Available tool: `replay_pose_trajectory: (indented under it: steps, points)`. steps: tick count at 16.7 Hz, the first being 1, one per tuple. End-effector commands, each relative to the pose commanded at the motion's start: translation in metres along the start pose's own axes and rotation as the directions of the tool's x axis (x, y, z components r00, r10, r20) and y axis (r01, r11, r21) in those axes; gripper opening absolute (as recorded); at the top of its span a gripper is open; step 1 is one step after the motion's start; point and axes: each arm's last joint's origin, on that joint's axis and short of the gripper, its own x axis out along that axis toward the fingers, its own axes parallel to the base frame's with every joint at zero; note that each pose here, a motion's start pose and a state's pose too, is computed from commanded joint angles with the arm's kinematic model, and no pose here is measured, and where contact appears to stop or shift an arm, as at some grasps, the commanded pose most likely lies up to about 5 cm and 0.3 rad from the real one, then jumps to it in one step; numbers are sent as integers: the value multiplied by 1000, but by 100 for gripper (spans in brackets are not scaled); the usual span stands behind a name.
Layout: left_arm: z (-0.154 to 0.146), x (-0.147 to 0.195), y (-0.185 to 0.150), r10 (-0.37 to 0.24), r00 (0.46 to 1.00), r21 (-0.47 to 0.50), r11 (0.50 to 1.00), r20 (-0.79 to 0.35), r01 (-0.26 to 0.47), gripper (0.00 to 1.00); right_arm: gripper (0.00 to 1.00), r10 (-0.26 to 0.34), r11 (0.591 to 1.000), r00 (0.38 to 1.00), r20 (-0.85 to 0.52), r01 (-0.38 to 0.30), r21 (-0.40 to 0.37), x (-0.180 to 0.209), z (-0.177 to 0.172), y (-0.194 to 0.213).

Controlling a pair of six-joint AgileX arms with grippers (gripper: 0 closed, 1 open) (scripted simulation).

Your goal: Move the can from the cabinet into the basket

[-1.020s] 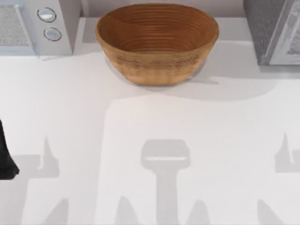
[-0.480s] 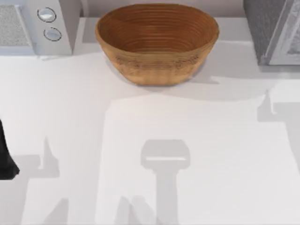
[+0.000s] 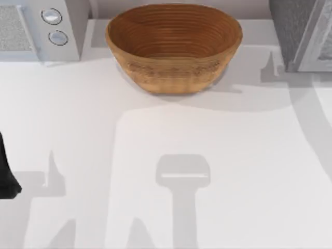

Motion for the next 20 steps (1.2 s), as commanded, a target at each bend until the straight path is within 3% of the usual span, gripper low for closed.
replay_pose_trajectory:
  steps: [5,11,20]
  points:
    - [0,0,0,0,1000,0,1000,0,0,100,100,-3,1000,1000,5,3,2,29,24,10]
    - [0,0,0,0,1000,0,1000,0,0,100,100,-8,1000,1000,9,8,3,30,26,10]
    - [0,0,0,0,1000,0,1000,0,0,100,100,-14,1000,1000,14,14,3,64,22,41]
